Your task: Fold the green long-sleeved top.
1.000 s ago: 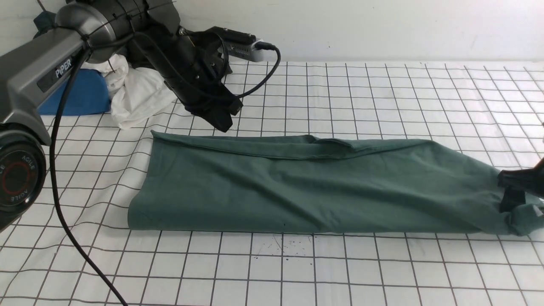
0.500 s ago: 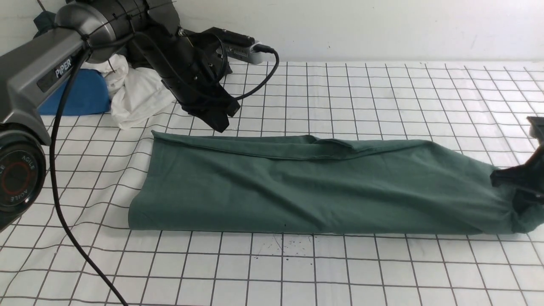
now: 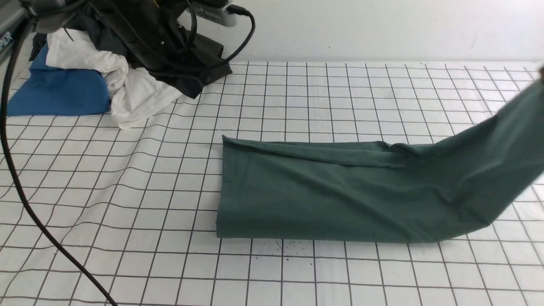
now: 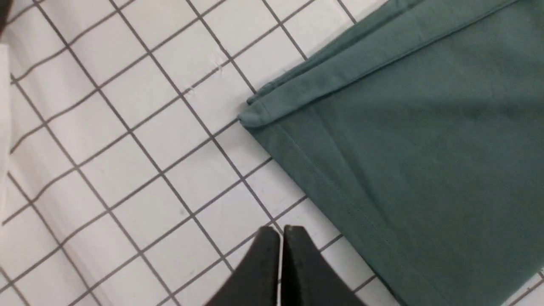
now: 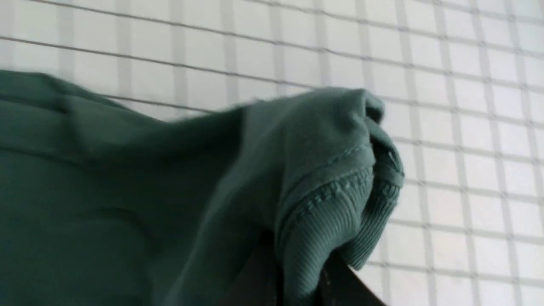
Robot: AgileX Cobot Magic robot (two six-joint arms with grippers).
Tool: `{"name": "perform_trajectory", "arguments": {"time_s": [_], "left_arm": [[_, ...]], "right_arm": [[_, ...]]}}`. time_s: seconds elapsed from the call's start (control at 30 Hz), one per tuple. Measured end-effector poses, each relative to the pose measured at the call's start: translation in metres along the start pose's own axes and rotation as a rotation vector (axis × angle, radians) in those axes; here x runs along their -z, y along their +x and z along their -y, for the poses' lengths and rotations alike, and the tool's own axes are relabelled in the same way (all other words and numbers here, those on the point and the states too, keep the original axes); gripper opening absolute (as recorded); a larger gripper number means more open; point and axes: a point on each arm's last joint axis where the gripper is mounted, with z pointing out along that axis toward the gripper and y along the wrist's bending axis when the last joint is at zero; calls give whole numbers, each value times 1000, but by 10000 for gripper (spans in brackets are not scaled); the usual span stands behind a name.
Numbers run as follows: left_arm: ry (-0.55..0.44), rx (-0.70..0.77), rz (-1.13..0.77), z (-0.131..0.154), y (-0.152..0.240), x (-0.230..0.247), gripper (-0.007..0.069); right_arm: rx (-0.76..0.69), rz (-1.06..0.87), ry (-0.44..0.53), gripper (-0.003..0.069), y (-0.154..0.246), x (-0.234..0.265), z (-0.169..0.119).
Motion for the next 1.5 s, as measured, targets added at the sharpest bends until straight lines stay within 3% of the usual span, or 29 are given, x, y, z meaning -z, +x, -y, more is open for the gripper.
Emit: {"name": "perform_trajectory", "arguments": {"time_s": [0.07,0.1,0.13,0.17,0.23,0.37,0.5,0.63,0.7,0.73,0.8,0.87,0.9,0.93,1.07,1.17,1.23,1.3,1.4,1.5], "left_arm": [[-17,-5,28,3,-1,17,-7],[-18,-6,28,3,-1,17,-7],[-34,-11,65,8,-3,36,-7],[-47,-18,95,13,-3,53,-7],[-58,-24,124,17,-3,67,-7],[-105,-39,251,42,5,139,-7],[-122,-47,307,63,25,181,-7],[-116,-38,294,74,44,189,-7],[-104,-30,264,78,56,186,-7],[-94,-21,239,81,67,183,-7],[-87,-15,217,84,75,180,-7],[-76,1,174,90,96,175,-7],[-76,1,171,91,98,175,-7],[-80,14,144,96,114,173,-7],[-99,34,121,109,149,177,-7],[-116,51,96,120,185,172,-7],[-140,85,102,128,219,160,-7],[-158,103,129,132,232,158,-7],[-192,147,196,142,273,141,-7],[-216,153,266,150,301,130,-7]], "right_arm": [[75,48,-121,37,-19,4,-42],[73,49,-125,37,-20,4,-43],[139,74,-225,37,-34,3,-85],[166,75,-270,37,-39,-2,-107],[188,73,-310,37,-44,-7,-128],[247,49,-423,37,-54,-43,-211],[246,11,-468,42,-55,-80,-261],[239,-19,-508,84,-52,-105,-288],[210,-35,-559,149,-52,-114,-300],[195,-36,-600,218,-54,-117,-308],[191,-38,-624,273,-55,-117,-310],[235,-55,-648,376,-58,-105,-309],[235,-50,-649,382,-59,-104,-309],[299,-60,-642,424,-62,-93,-303],[369,2,-588,435,-74,-67,-288],[382,70,-532,391,-82,-33,-265],[396,130,-494,295,-81,12,-238],[404,130,-484,253,-74,25,-230],[412,122,-464,101,-41,68,-196],[396,105,-459,14,-4,90,-172]]}}
